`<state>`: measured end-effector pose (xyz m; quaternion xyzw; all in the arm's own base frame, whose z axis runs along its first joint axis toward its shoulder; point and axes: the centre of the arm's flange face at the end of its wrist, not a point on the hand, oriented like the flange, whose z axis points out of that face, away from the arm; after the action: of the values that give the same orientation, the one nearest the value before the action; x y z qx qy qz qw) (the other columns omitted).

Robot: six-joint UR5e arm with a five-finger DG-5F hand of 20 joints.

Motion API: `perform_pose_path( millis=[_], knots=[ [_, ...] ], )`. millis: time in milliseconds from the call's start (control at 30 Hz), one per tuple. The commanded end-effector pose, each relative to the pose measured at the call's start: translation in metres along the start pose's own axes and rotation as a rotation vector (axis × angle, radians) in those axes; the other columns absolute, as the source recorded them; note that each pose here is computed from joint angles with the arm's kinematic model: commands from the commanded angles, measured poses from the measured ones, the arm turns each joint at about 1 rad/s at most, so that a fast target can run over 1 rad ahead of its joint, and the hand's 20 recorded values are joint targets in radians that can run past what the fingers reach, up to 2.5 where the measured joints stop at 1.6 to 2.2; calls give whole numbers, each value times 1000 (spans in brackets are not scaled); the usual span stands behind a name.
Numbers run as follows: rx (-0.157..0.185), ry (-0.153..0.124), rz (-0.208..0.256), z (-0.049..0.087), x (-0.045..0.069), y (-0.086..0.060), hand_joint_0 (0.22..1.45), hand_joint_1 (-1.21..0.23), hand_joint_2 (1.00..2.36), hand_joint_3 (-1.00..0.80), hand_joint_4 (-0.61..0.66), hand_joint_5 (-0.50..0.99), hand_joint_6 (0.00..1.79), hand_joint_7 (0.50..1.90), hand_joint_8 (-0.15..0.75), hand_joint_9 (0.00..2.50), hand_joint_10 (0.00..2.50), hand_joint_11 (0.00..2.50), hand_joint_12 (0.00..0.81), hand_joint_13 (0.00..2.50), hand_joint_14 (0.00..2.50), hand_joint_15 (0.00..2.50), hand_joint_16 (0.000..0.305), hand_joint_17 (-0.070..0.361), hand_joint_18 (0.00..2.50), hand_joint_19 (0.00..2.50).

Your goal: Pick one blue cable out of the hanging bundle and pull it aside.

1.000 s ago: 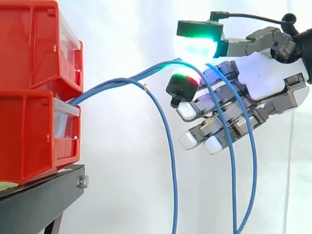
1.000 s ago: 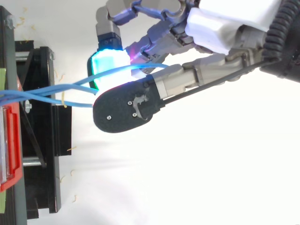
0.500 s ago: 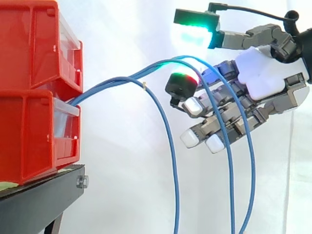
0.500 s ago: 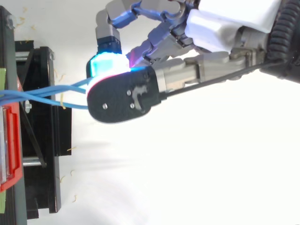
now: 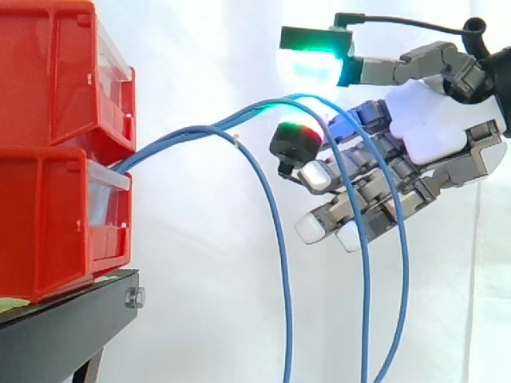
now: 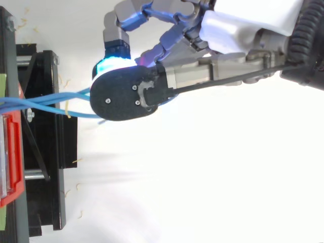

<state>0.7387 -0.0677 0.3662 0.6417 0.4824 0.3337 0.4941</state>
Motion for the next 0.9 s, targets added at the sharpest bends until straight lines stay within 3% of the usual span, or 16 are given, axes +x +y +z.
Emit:
perform_pose_path(
  millis=[0,133,300,400,467,500,533,667,733,867],
  knots=[
    [1,0,-1,0,0,-1,583,-651,1010,-359,24,-115,797,1354,257,942,17,544,414,591,18,440,53,119,520,588],
    [-2,0,1,0,0,1,573,-673,1017,-232,27,-117,811,1374,262,949,17,551,415,595,19,445,53,119,523,586],
    [-2,0,1,0,0,1,565,-731,1022,-76,55,-118,811,1498,281,957,20,582,425,610,18,448,55,125,549,564],
    [1,0,-1,0,0,-1,575,-764,1022,-27,48,-132,849,1452,284,978,19,599,433,631,18,462,57,129,566,556],
    [0,0,0,0,0,0,574,-763,1021,-70,60,-137,855,1424,279,983,21,612,432,630,18,461,57,128,563,566],
    [0,0,0,0,0,0,517,-735,1007,-398,52,-138,856,1391,273,985,18,614,426,620,18,464,56,126,548,579],
    [0,-1,1,0,-1,0,506,-712,1003,-459,46,-137,855,1371,278,988,21,607,431,619,18,462,57,128,551,576],
    [0,0,-1,0,0,0,456,-554,1000,-500,36,-130,837,1239,291,992,16,560,456,626,17,444,61,138,581,565],
    [1,0,-4,0,0,-1,462,-491,1000,-500,42,-124,817,1302,291,986,16,546,456,624,18,448,61,138,575,576],
    [0,0,-3,0,0,0,531,-534,1000,-500,72,-121,825,1410,287,1032,20,590,431,632,20,454,56,127,562,594]
  ],
)
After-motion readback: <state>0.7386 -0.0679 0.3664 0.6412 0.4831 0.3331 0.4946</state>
